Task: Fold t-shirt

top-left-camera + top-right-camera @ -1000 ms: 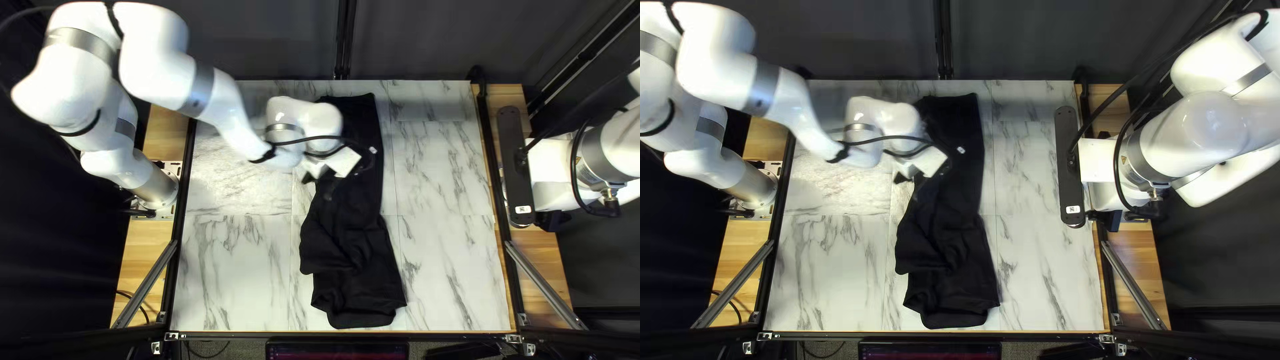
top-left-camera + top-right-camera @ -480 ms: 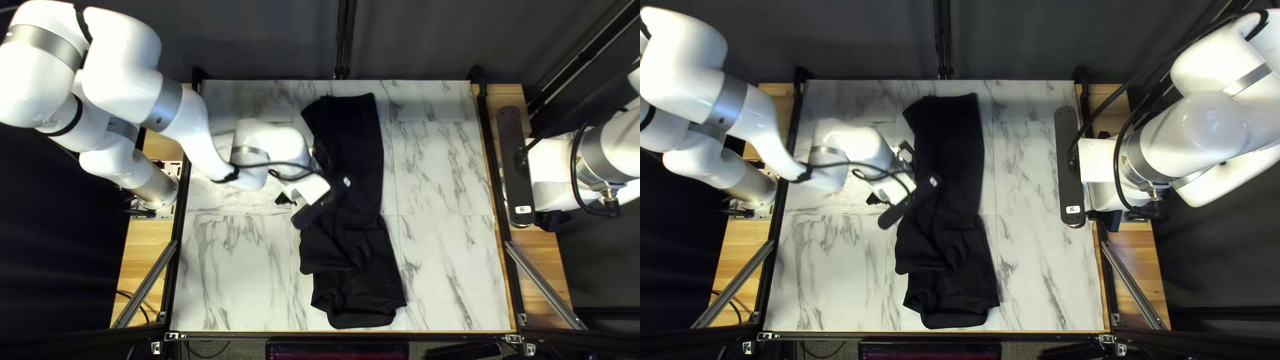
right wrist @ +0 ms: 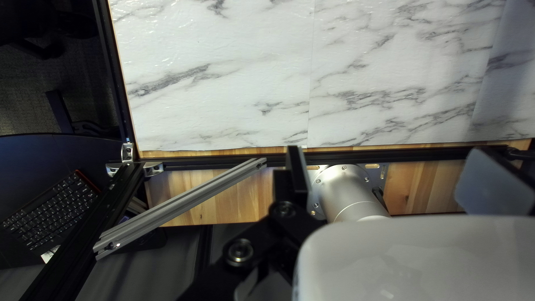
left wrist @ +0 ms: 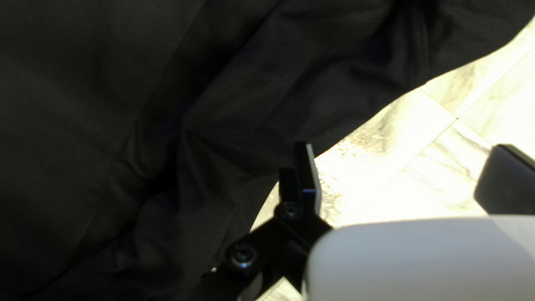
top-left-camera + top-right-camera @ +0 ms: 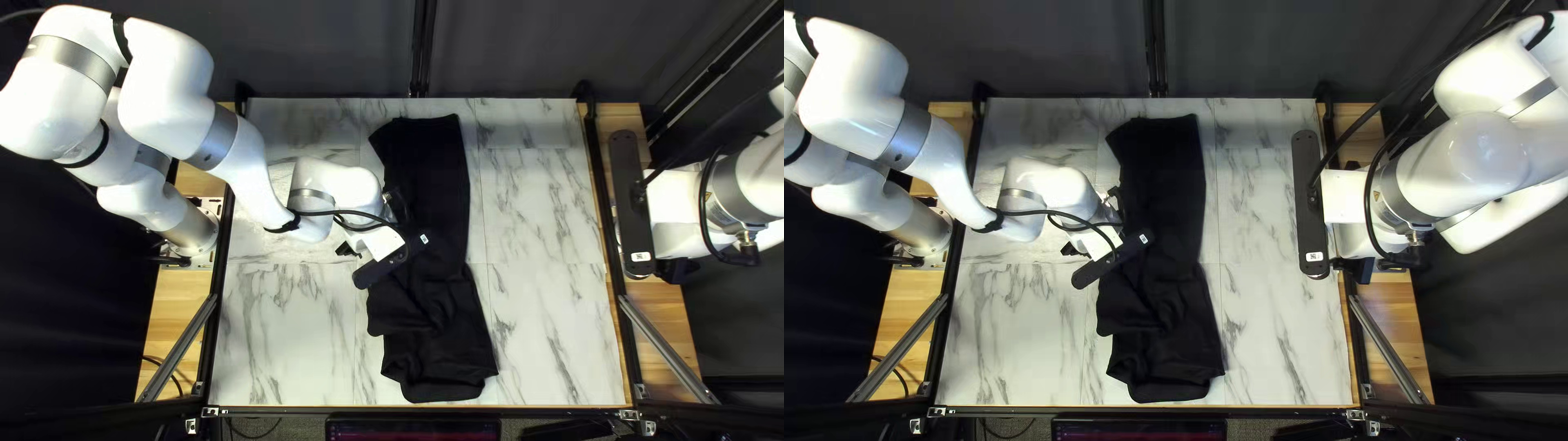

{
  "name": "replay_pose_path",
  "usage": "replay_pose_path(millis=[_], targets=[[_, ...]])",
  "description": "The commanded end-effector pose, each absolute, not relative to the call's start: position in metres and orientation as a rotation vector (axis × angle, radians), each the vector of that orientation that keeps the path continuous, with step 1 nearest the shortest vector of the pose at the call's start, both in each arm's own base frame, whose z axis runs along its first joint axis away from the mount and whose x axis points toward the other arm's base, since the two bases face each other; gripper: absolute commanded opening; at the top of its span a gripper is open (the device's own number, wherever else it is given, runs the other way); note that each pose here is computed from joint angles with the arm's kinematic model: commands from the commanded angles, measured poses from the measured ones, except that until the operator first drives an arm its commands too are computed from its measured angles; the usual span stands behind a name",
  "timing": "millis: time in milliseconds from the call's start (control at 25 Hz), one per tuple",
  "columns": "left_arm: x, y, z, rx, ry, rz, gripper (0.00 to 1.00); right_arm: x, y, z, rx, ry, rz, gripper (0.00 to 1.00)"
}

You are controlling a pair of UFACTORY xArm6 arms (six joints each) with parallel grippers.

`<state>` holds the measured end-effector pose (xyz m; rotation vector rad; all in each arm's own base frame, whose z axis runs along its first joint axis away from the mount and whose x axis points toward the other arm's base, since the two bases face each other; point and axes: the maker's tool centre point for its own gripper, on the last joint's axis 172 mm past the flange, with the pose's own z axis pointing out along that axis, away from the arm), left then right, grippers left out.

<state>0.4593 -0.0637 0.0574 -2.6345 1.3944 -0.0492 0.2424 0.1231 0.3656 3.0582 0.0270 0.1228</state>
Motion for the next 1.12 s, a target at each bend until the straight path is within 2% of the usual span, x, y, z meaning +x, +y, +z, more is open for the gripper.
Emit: replay_pose_path(millis=[40, 280, 560, 960, 1120], targets=[[0.468, -0.085, 0.05, -2.511, 1.433, 0.071, 1.0, 0.242, 0.123, 0.366, 3.058, 0.027, 0.123, 1.0], [0.462, -0.081, 0.048, -2.436, 1.457, 0.198, 1.0, 0.242, 0.123, 0.366, 3.058, 0.027, 0.123, 1.0], [0.456, -0.055, 0.058, -2.406, 1.447, 0.252, 1.0, 0.242, 0.123, 0.366, 3.058, 0.027, 0.123, 1.0], [0.455, -0.044, 0.03, -2.391, 1.424, 0.345, 1.0, 0.242, 0.123, 0.366, 3.058, 0.027, 0.123, 1.0], [0.455, -0.045, 0.034, -2.374, 1.403, 0.343, 1.0, 0.242, 0.123, 0.366, 3.058, 0.027, 0.123, 1.0]])
